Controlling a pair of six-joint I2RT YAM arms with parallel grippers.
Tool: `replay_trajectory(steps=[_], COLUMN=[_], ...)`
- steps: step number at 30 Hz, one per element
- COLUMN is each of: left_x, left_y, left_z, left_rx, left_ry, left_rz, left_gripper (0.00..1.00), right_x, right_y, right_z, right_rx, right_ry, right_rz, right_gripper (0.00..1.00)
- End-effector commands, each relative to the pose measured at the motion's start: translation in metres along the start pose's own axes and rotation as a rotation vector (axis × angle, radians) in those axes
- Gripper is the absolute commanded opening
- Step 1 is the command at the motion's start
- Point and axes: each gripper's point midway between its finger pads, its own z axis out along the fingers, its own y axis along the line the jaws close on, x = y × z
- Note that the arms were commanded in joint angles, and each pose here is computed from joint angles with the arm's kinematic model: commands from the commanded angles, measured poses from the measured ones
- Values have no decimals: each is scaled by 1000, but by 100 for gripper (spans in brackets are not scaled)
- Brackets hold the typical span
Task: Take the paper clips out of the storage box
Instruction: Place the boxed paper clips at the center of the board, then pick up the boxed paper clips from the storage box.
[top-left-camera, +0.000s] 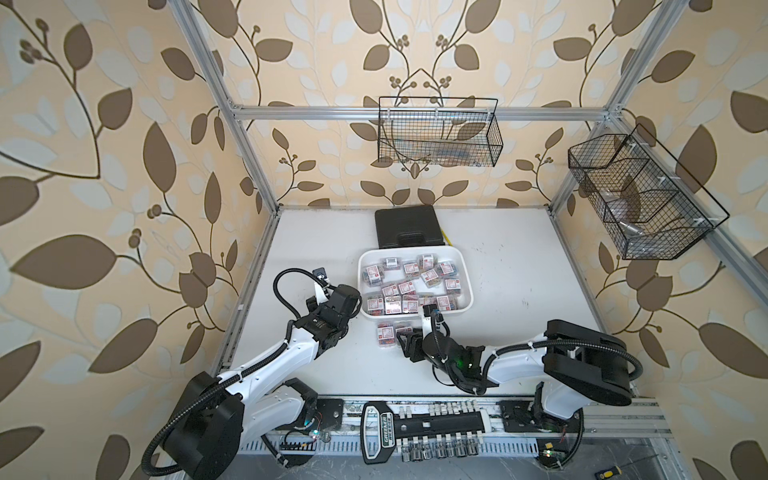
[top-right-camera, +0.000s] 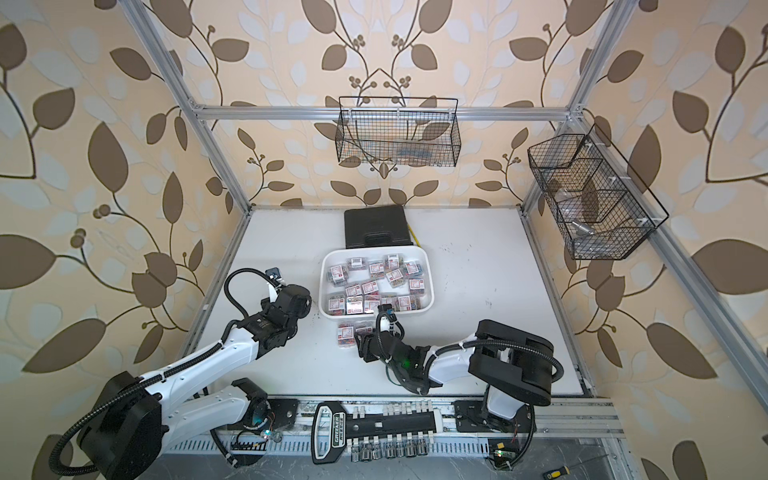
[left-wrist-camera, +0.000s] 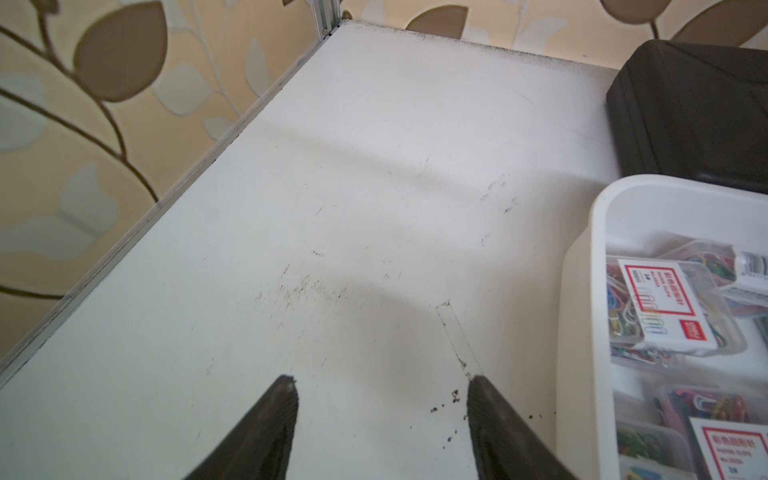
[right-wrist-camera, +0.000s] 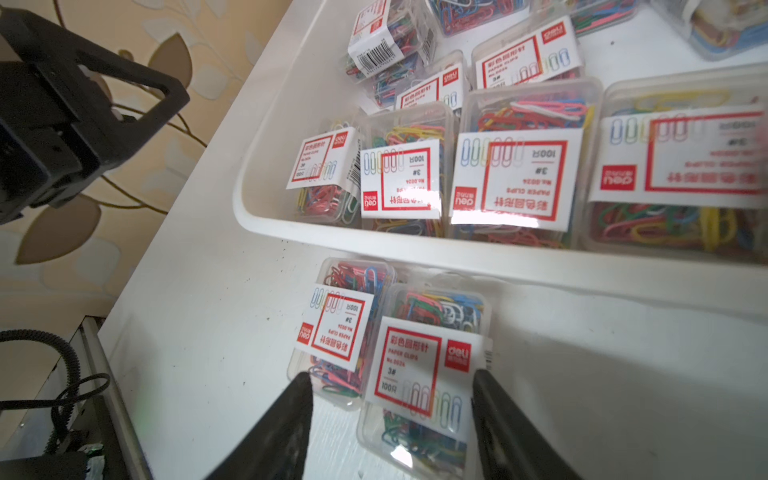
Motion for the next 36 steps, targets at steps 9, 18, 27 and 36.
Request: replay_trajectory(steps=[9,18,27,36], left_x=[-14,-13,-12,-14], left_y=[-2,-3,-2,6], left_z=[-2,-1,-1,-1], left_rx=[-1,0,-6,-51], left_ry=[-30,-23,-24,-35], left_rz=[-34,-26,-27,-45], left_gripper=[67,67,66,65], right_x=[-78,-176,-207,-194], right_y=[-15,-43,-36,-43], right_z=[-66,-99,-49,-17], right_rx=[79,159,309,345], right_ry=[-266,-497,-355,-250], right_rz=[3,76,-50,-97], right_gripper=[71,82,82,82])
